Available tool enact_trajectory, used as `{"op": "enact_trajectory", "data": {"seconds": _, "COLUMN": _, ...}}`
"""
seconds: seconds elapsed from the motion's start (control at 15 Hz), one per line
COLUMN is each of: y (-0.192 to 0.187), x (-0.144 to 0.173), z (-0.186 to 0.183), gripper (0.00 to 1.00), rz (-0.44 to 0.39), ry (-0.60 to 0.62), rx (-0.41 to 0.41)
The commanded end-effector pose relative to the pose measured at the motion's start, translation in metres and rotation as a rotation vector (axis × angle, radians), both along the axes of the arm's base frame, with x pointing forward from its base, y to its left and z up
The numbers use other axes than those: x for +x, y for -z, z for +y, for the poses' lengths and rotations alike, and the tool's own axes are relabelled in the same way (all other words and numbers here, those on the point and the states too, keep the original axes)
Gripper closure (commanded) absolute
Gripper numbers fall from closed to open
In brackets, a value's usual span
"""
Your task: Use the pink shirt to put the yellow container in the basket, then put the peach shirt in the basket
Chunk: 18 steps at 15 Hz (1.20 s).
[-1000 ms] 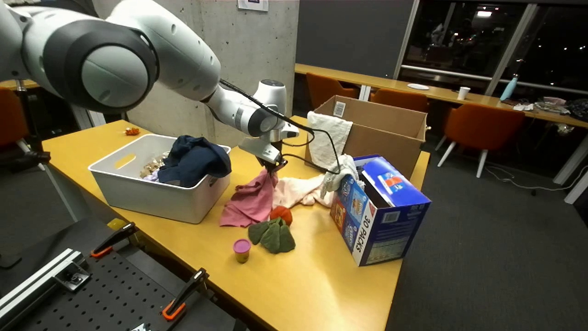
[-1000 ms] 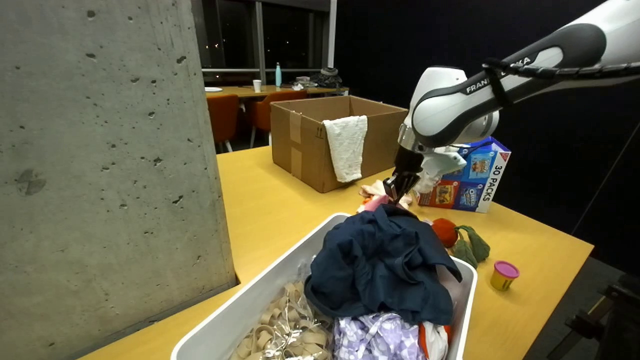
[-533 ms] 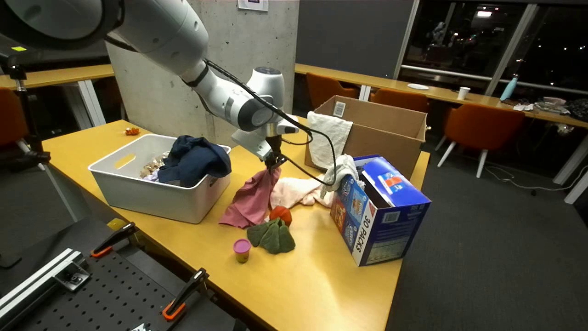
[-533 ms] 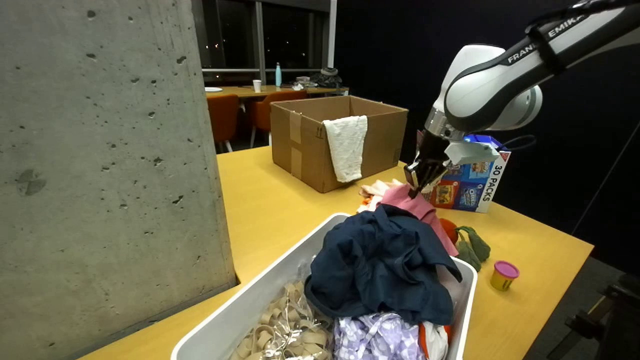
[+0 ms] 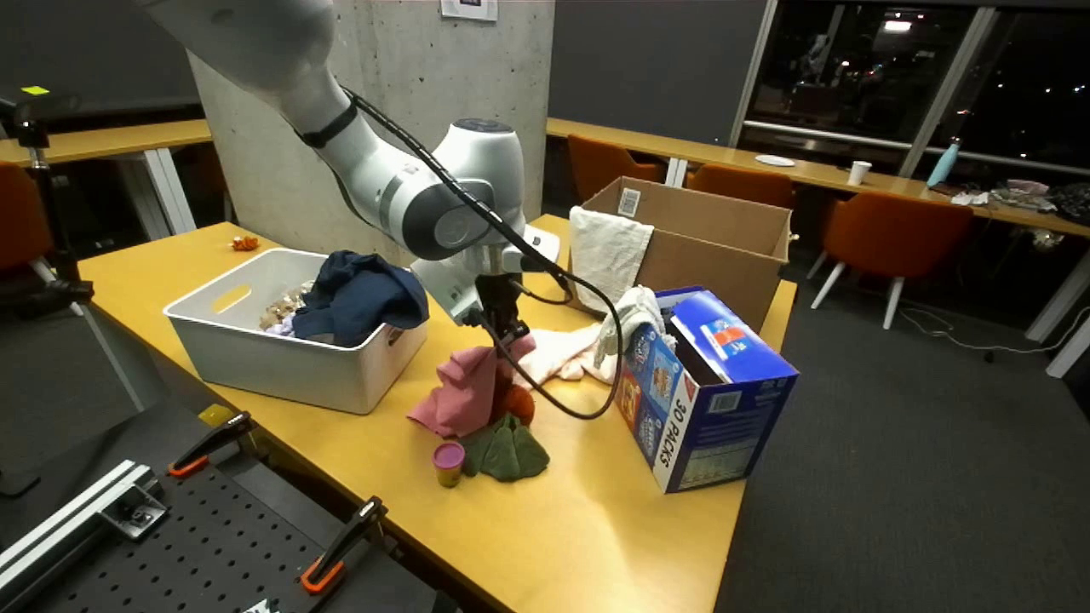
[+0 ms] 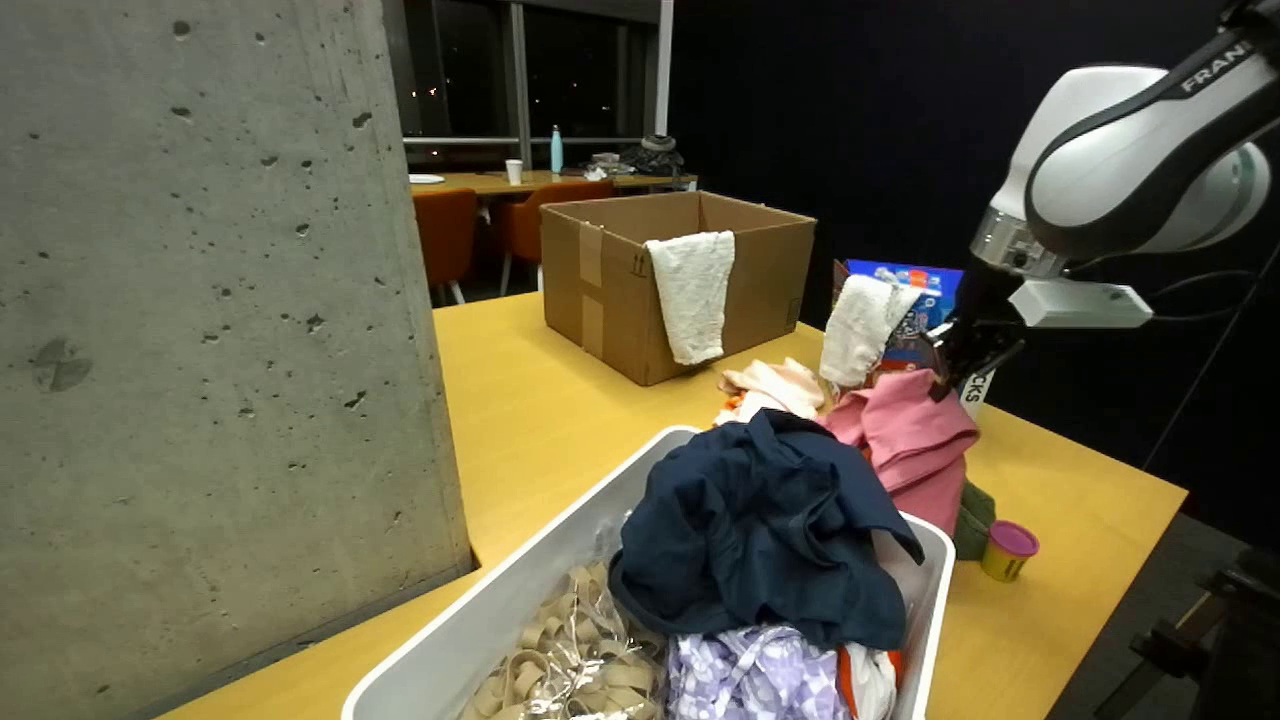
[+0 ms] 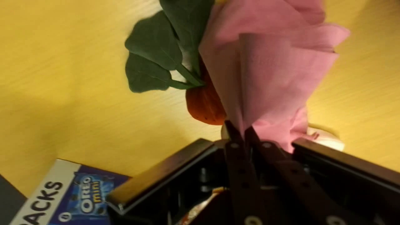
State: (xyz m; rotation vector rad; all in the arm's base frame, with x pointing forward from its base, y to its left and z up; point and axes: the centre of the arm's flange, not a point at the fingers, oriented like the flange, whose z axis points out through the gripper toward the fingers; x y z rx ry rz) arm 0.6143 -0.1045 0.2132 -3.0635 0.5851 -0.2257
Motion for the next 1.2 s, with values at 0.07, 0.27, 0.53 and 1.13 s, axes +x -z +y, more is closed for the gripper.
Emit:
{"op": "enact_trajectory", "data": {"seconds": 0.07, "y": -0.024, "x": -0.085, "z": -0.019, "gripper": 0.99, "rz": 0.002, "ry": 0.107, "rx": 0.0}}
{"op": "enact_trajectory", "data": {"seconds": 0.27, "y": -0.019, "x": -0.107, "z": -0.031, "gripper": 0.99, "rz": 0.014, "ry": 0.156, "rx": 0.0}}
{"op": "enact_trajectory", "data": {"seconds": 0.53, "y": -0.015, "x": -0.114, "z": -0.032, "gripper": 0.99, "rz": 0.029, "ry": 0.177, "rx": 0.008}}
{"op": "enact_trajectory", "data": {"seconds": 1.13, "y": 0.002, "x": -0.162, "z": -0.011, "gripper": 0.79, "rz": 0.074, "ry": 0.266, "rx": 0.044}}
